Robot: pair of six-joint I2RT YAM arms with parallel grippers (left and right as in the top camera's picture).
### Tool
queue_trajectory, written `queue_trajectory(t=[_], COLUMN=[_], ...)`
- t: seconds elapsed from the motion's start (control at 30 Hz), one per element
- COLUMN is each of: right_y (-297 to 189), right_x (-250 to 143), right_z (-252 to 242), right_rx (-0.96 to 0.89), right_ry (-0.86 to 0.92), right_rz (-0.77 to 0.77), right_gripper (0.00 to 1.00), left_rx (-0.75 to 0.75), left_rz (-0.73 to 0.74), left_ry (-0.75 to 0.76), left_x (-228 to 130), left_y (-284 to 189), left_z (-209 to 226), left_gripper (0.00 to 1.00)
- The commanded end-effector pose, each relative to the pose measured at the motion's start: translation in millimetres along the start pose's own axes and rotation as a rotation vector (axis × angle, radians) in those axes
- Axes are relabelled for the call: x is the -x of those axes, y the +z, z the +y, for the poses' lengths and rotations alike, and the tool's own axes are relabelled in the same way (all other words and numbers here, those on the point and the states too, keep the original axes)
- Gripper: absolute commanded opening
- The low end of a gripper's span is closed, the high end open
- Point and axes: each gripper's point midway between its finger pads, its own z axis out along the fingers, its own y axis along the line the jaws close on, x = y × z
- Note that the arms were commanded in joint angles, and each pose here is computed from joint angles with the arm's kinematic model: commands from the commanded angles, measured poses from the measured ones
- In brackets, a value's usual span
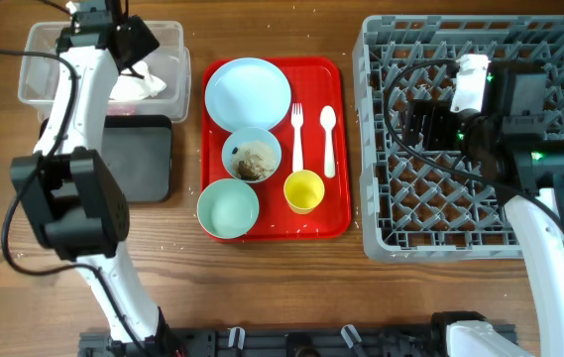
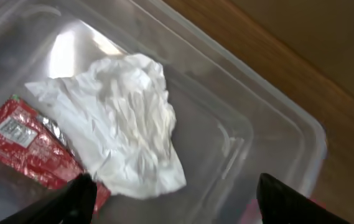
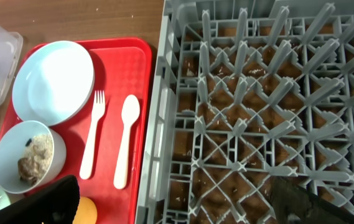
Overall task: Sort waste into correct bins and load items into the dishwasher rack
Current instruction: 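Carry the wrapper and tissue left and drop them into the clear bin, then move the left gripper to the rice bowl and grasp its rim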
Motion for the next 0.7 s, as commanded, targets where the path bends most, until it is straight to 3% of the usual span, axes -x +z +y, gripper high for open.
queue_trajectory(t=[0.0,0.1,0.27,0.43,0.5,0.67], right_y=[1.2,1.2,1.2,1.3,1.3,1.3], right_x=[3.0,3.1,5.1,5.1,4.1,2.4], right_z=[3.1,3.2,3.3,3.3,3.3,3.2], right_rx=[0.013,0.013,0.014,0.014,0.014,0.013], right_ry=[0.015,0.015,0.036,0.064,0.065,0.067], right_rz=[-0.001,-0.001,-0.009,-0.009,-0.005,0.002], right_gripper=[1.00,1.00,1.00,1.00,1.00,0.99], left_rx=[-0.214,-0.210,-0.277,-0.289,-0.250,-0.229], left_rz=[-0.009,0.106,0.416,0.512,0.521,0.531], left_ry=[0.062,0.113,0.264,0.431,0.450,0.521], left_x=[8.5,-33.0,-142.5,-227.6,-244.7,-286.6], left_y=[-100.6,-132.8,-145.9,-130.9,-117.0,-83.4], left_z=[-36.5,-44.0,-88.1,-122.9,-123.5,-137.1], left_gripper=[0.83,0.81,0.76,0.72,0.65,0.63])
